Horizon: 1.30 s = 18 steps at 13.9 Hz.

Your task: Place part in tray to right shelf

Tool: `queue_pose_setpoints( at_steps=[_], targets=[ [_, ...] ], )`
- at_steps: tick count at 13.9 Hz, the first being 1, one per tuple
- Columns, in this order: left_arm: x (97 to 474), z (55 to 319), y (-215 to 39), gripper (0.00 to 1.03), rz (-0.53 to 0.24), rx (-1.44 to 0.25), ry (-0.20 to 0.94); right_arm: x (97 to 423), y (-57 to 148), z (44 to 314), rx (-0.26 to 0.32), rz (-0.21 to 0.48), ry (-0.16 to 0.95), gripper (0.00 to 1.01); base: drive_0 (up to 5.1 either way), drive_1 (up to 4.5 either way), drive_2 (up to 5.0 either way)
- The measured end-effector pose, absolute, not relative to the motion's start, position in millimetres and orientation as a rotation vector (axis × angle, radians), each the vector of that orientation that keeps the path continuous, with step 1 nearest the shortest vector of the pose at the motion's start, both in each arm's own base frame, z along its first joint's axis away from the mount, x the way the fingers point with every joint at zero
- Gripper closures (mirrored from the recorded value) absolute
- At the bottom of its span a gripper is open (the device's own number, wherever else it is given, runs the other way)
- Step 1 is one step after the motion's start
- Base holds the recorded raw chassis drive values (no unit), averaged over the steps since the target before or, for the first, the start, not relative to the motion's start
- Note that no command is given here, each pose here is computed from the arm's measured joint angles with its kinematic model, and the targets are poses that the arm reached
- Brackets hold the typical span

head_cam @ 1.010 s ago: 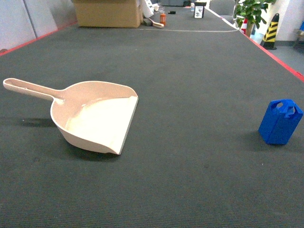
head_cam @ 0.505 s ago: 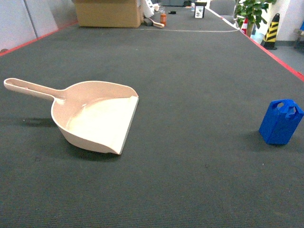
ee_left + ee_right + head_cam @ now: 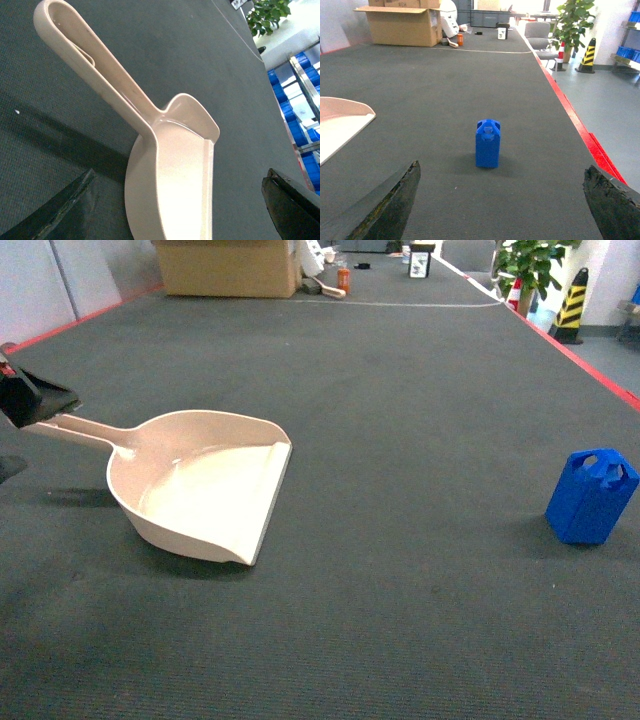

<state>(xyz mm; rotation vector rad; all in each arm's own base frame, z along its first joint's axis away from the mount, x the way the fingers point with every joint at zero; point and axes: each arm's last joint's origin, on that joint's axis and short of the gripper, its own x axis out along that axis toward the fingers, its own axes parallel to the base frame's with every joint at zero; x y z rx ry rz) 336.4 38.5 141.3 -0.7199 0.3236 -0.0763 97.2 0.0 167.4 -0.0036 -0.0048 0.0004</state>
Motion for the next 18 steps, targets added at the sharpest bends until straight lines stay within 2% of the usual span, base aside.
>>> queue_pose_setpoints(
  at_steps=[6, 9, 11, 14, 17, 18],
  targets=[
    [409.5, 114.2, 74.5, 0.05, -0.019, -0.843, 0.322, 97.2, 0.0, 167.4, -0.004, 0.000, -0.005, 0.03, 0.0, 0.00, 0.0],
    [436.4, 102.0, 83.0, 0.05, -0.022, -0.882, 0.329, 97.2, 0.0, 167.3, -0.004, 0.000, -0.004, 0.03, 0.0, 0.00, 0.0],
    [453.5, 95.9, 81.2, 0.05, -0.057, -0.908, 0.307, 97.2, 0.0, 167.4, -0.004, 0.000, -0.005, 0.03, 0.0, 0.00, 0.0],
    [469.7, 92.1, 86.0, 0.41, -0.083, -0.989, 0.269, 97.2, 0.0, 167.3, -0.004, 0.000, -0.004, 0.03, 0.0, 0.00, 0.0],
    [469.0, 95.3, 93.3, 0.79, -0.108, -1.060, 0.230, 97.2, 0.0, 167.4, -0.004, 0.000, -0.005, 0.03, 0.0, 0.00, 0.0],
    [465.7, 97.1, 94.5, 0.87, -0.116, -1.127, 0.215, 97.2, 0.0, 167.4, -0.004, 0.000, -0.005, 0.03, 0.0, 0.00, 0.0]
  ],
)
